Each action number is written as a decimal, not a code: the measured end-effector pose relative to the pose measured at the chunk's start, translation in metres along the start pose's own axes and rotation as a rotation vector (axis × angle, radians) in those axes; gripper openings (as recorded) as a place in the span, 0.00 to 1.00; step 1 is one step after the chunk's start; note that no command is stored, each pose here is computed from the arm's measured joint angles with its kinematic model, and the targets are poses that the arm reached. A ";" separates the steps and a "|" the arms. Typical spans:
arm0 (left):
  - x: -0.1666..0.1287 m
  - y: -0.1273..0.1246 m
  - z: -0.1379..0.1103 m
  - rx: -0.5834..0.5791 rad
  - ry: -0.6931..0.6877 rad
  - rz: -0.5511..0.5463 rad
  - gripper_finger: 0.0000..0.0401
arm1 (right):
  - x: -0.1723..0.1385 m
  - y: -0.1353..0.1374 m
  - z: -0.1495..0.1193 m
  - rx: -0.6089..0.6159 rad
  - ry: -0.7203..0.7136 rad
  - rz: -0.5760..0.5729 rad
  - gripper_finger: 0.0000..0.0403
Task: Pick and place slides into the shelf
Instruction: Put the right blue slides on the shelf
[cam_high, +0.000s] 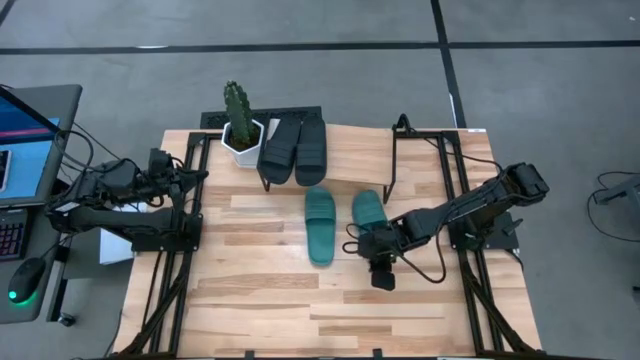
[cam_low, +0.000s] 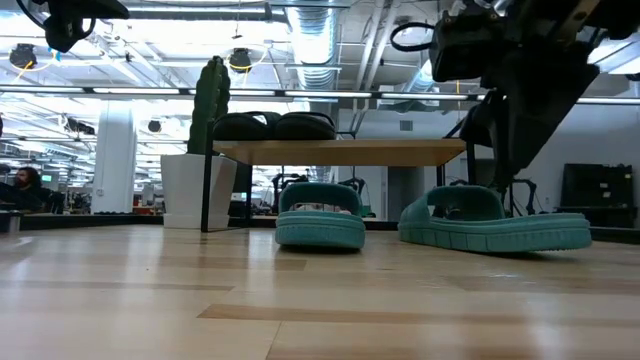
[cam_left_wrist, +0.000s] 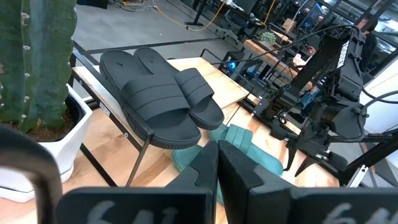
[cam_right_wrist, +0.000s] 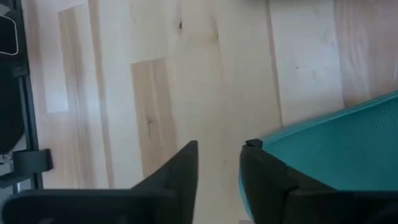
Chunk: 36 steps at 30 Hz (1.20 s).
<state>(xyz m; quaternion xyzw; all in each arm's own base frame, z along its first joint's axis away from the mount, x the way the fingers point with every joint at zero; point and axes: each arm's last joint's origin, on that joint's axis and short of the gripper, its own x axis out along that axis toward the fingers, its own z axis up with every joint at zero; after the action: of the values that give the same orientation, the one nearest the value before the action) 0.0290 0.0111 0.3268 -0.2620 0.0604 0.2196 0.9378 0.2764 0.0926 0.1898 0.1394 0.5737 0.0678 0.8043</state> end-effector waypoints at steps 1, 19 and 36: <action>0.000 0.000 0.000 0.000 0.000 0.000 0.00 | 0.000 0.000 0.000 0.000 0.001 0.001 0.26; 0.000 0.000 0.000 -0.005 0.000 0.000 0.00 | 0.000 -0.002 -0.021 -0.029 0.127 -0.199 0.49; 0.000 0.000 0.000 -0.006 0.000 0.000 0.00 | 0.063 -0.001 -0.027 -0.058 0.280 -0.271 0.36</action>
<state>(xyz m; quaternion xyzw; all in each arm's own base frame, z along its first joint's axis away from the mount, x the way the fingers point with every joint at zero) 0.0290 0.0111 0.3267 -0.2650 0.0596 0.2201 0.9369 0.2722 0.1123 0.1244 0.0269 0.6912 -0.0057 0.7222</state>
